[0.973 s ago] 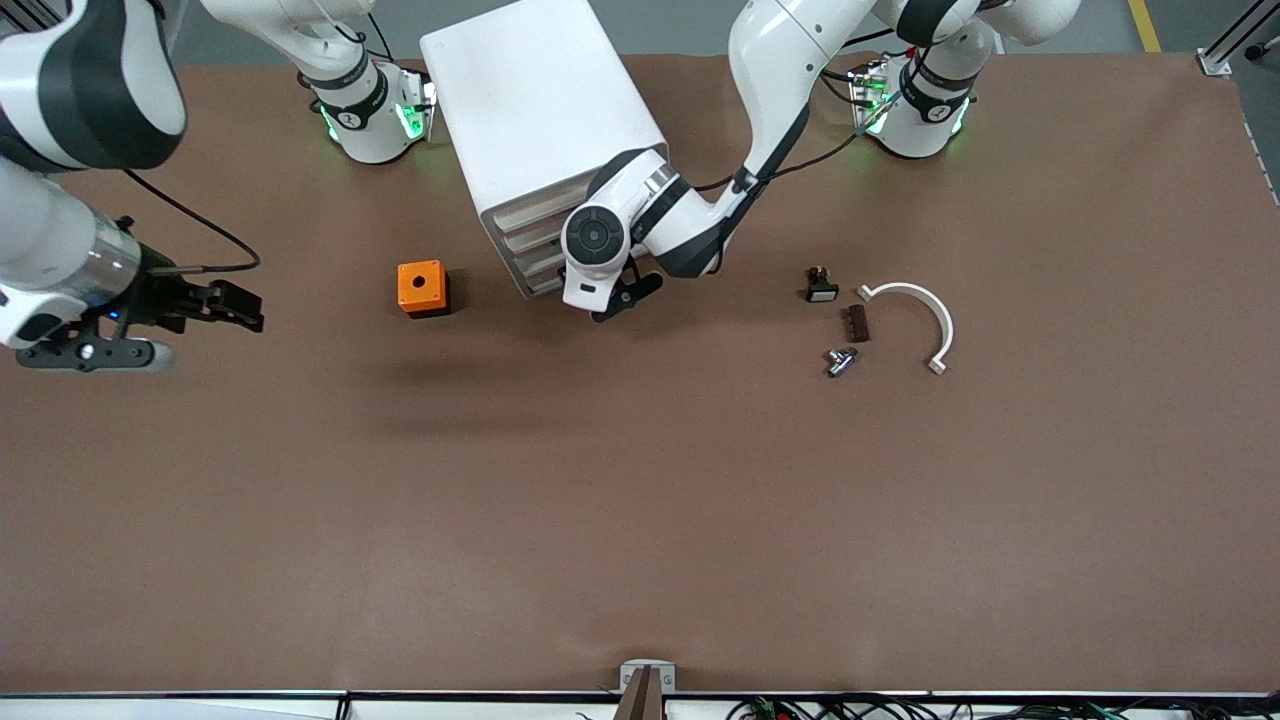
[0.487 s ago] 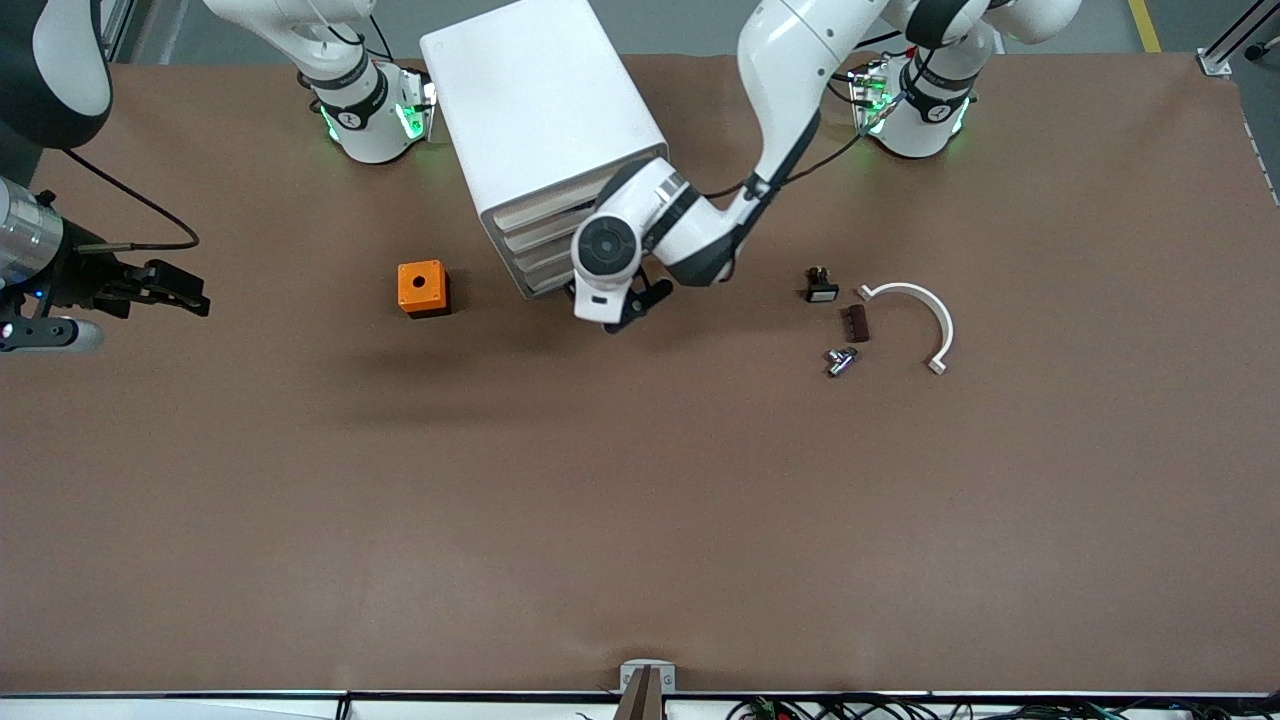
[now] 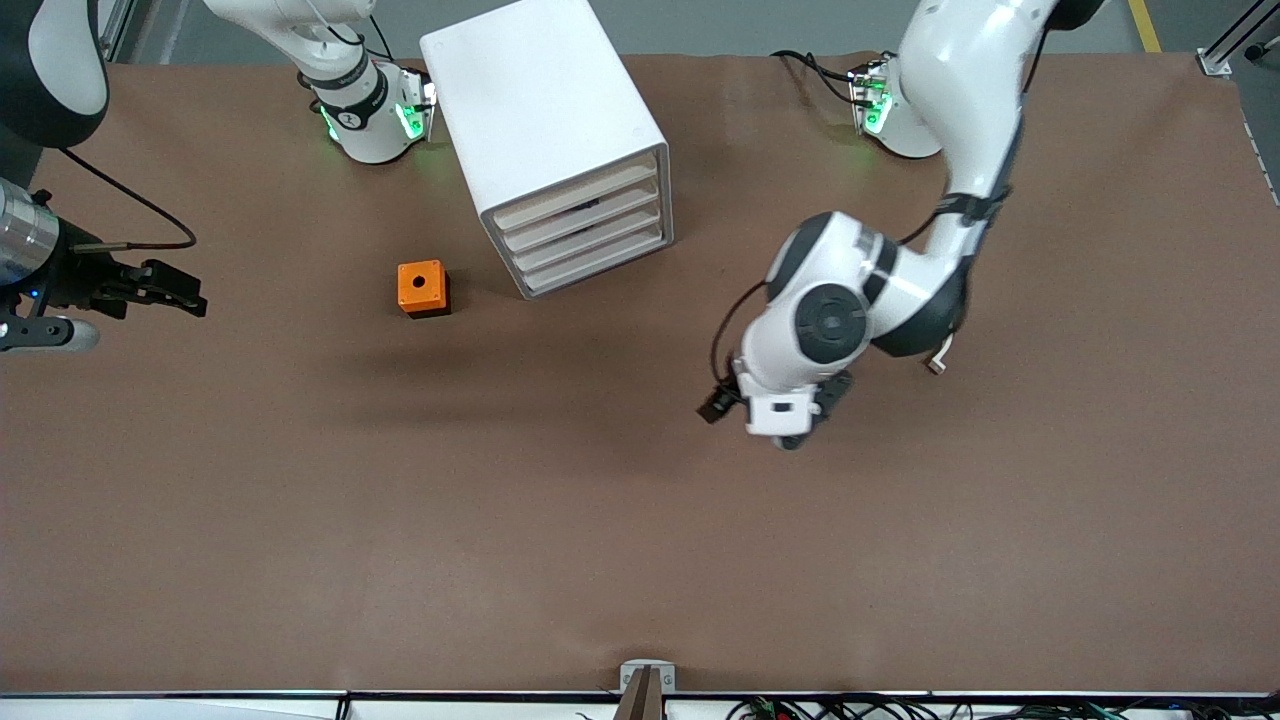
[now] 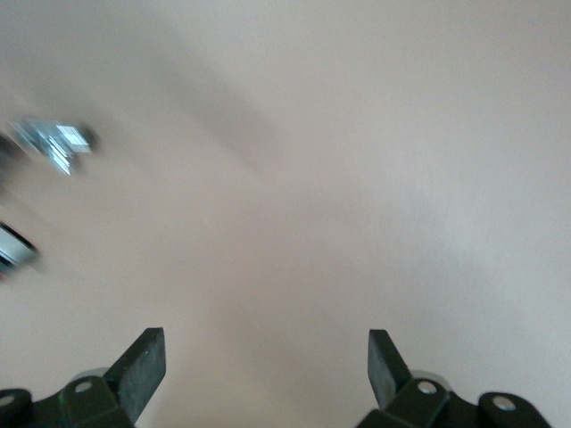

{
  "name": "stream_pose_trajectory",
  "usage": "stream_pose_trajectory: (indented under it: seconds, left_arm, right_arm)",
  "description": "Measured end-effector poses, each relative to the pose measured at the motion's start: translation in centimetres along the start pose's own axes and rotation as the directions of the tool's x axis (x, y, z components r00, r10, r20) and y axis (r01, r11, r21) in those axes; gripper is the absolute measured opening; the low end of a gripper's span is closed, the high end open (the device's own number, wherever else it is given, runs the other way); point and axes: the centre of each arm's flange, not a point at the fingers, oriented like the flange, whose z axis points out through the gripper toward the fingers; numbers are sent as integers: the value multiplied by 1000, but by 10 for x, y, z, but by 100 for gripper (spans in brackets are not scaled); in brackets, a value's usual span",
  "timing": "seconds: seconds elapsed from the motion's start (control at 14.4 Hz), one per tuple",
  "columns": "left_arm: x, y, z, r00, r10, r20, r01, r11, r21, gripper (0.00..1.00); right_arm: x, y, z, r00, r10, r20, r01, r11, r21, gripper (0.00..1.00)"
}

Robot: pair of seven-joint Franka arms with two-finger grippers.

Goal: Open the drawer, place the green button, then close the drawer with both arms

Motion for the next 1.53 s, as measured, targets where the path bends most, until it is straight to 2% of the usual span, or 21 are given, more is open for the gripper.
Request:
stream_pose_trajectory:
  seconds: [0.21,0.28,0.42,0.63,0.83,0.97,1.18,1.53]
  left_arm:
    - [54,-42,-74,994,73,-78,-72,997,19,100]
    - [73,-60,-97,991,98,-87,-97,995,19,100]
    - [106,-98,-139,984,145,-101,-142,989,37,100]
    - [140,-145,-186,962,244,-119,-240,970,48,100]
    - [152,-185,-226,937,325,-125,-321,946,55,100]
    - [154,-206,-248,915,382,-133,-377,924,58,100]
    - [155,-238,-276,861,492,-127,-485,871,78,100]
    - [156,-278,-309,761,631,-148,-623,775,105,100]
  right_arm:
    - [0,3,-21,1000,5,-26,-5,1000,-3,100]
    - [-1,3,-26,1000,5,-24,-5,1000,-2,100]
    - [-7,-5,-29,1000,-8,15,8,1000,2,100]
    - [-7,-18,-35,999,-31,7,31,1000,1,100]
    - [-10,-9,-42,1000,-17,-6,17,1000,1,100]
    - [-17,-10,-57,999,-20,-32,20,1000,1,100]
    - [-33,-15,-70,998,-28,-47,28,1000,1,100]
    - [-44,-13,-67,999,-24,-37,24,1000,2,100]
